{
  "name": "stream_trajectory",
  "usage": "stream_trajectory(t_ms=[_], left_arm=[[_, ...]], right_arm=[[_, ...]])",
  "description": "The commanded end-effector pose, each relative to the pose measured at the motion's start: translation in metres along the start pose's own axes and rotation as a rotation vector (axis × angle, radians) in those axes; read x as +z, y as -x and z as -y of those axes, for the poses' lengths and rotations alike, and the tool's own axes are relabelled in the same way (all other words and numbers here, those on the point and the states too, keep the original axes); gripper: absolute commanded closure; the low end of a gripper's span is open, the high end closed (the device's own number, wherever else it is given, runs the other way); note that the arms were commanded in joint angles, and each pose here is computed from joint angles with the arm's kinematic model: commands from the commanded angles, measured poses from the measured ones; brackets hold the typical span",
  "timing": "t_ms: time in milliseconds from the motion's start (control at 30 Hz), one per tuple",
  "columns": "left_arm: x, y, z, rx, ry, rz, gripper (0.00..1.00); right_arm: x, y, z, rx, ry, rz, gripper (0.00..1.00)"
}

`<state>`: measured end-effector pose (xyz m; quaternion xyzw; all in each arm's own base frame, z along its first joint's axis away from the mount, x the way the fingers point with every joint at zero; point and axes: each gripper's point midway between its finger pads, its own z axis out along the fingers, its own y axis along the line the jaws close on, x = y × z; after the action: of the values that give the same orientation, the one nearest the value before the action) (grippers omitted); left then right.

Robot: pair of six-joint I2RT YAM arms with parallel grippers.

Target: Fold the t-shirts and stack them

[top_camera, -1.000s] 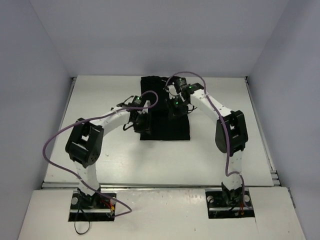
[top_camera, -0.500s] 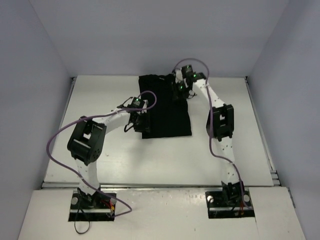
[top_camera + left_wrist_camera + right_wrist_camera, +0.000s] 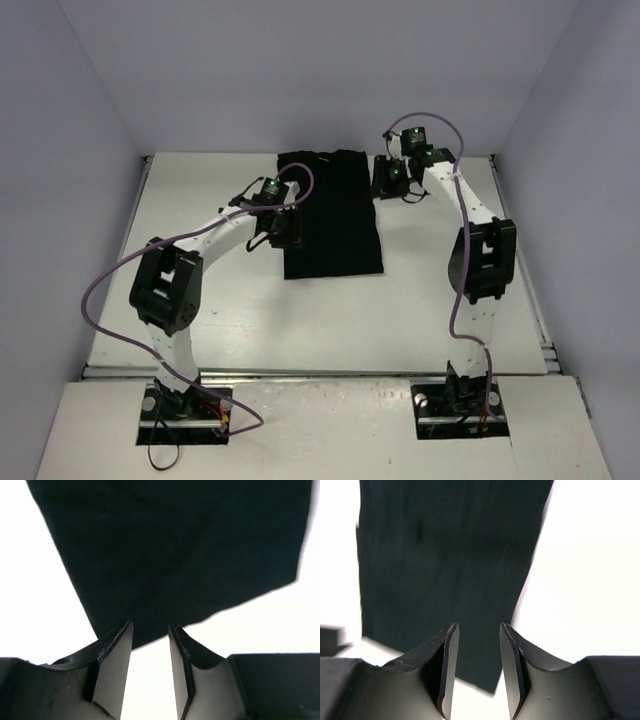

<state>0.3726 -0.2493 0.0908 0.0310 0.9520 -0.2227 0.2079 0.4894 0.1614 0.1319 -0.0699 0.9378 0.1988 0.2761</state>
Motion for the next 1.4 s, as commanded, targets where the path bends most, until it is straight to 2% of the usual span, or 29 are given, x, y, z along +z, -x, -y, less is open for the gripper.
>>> stream_trajectory(t_ms=[0,233,467,567,600,800,1000,1100,1233,1267,1367], left_arm=[[-0.045,0.015,0.029,0.028,-0.12,0.076,0.67],[-0.007,-0.009,0.0,-0.041,-0.132,-0.003,0.74],[0.039,-0.035,-0.039,-0.096,-0.059,-0.132,0.84],[0.045,-0.055,-0.055,-0.154,-0.032,-0.191,0.85],[0.047,-0.065,-0.062,-0.17,-0.015,-0.214,0.86],[0.047,-0.103,-0.092,-0.251,0.062,-0.281,0.9],[0.028,-0.133,-0.098,-0.285,0.091,-0.308,0.91],[0.012,-0.138,-0.098,-0.271,0.108,-0.307,0.91],[-0.013,-0.108,-0.091,-0.202,0.126,-0.254,0.86],[-0.025,-0.075,-0.078,-0.168,0.099,-0.188,0.81],[-0.045,-0.017,-0.05,-0.106,0.03,-0.063,0.72]], right_arm=[[-0.038,-0.034,-0.049,0.077,0.203,0.044,0.64],[-0.027,-0.099,-0.056,0.135,0.34,-0.032,0.65],[0.009,-0.156,-0.037,0.233,0.43,-0.082,0.66],[0.018,-0.172,-0.021,0.282,0.431,-0.039,0.66],[0.022,-0.193,-0.013,0.33,0.416,-0.067,0.66],[0.035,-0.242,0.021,0.459,0.301,-0.124,0.66],[0.015,-0.259,0.02,0.513,0.238,-0.112,0.66],[-0.005,-0.249,0.014,0.499,0.215,-0.06,0.66],[-0.025,-0.214,-0.003,0.422,0.221,0.003,0.65],[-0.035,-0.177,-0.01,0.39,0.244,0.062,0.64],[-0.043,-0.122,-0.023,0.338,0.298,0.13,0.63]])
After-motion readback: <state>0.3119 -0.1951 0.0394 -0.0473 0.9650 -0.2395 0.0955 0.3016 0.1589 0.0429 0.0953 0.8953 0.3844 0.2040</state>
